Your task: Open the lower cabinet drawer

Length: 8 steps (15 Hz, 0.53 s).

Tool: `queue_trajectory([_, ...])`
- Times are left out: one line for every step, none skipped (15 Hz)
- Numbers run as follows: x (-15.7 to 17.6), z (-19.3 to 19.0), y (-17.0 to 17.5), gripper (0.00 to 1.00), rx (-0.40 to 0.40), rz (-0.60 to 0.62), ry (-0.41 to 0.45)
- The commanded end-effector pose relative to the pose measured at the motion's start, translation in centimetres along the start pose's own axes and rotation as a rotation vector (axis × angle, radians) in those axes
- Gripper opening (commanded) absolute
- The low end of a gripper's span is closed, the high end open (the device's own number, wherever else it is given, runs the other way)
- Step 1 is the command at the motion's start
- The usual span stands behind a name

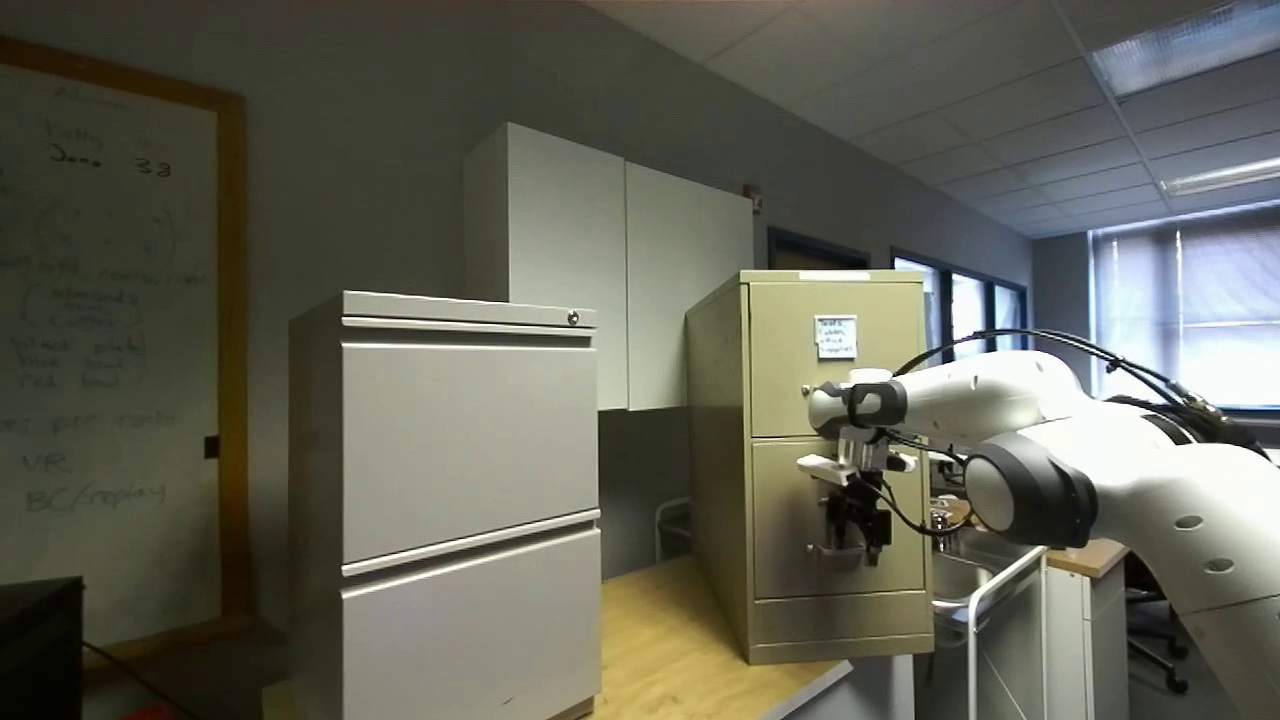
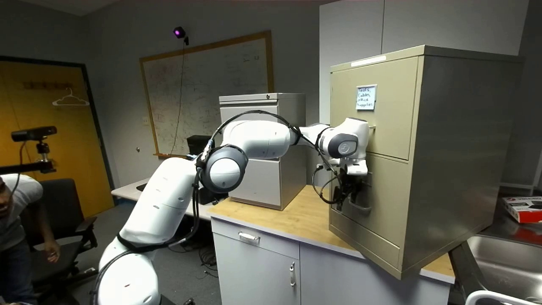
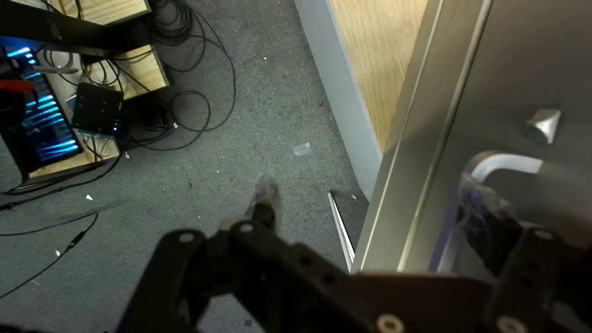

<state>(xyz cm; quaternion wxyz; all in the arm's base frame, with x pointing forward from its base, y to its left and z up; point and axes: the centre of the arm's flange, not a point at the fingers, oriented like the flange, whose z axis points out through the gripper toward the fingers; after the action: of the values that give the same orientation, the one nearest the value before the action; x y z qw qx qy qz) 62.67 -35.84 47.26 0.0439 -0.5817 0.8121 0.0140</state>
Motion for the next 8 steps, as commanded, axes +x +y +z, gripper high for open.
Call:
queue_trajectory([-2.4, 0.9, -4.7, 1.0, 0.087, -0.111, 0.046])
queue_trajectory([-2.8, 0.8, -4.8, 1.0, 0.084, -0.113, 0.046])
queue_trajectory([-3.0, 0.8, -4.9, 1.0, 0.084, -0.115, 0.041])
queue_trajectory([-3.3, 0.7, -5.0, 1.0, 0.08, -0.118, 0.04])
queue_trajectory([-3.5, 0.5, -4.9, 1.0, 0.078, -0.119, 0.043])
queue_trajectory([-3.6, 0.3, -4.8, 1.0, 0.076, -0.12, 0.044])
queue_trajectory([-3.6, 0.0, -4.4, 1.0, 0.071, -0.12, 0.051])
queue_trajectory([-3.7, -0.3, -4.1, 1.0, 0.066, -0.12, 0.057])
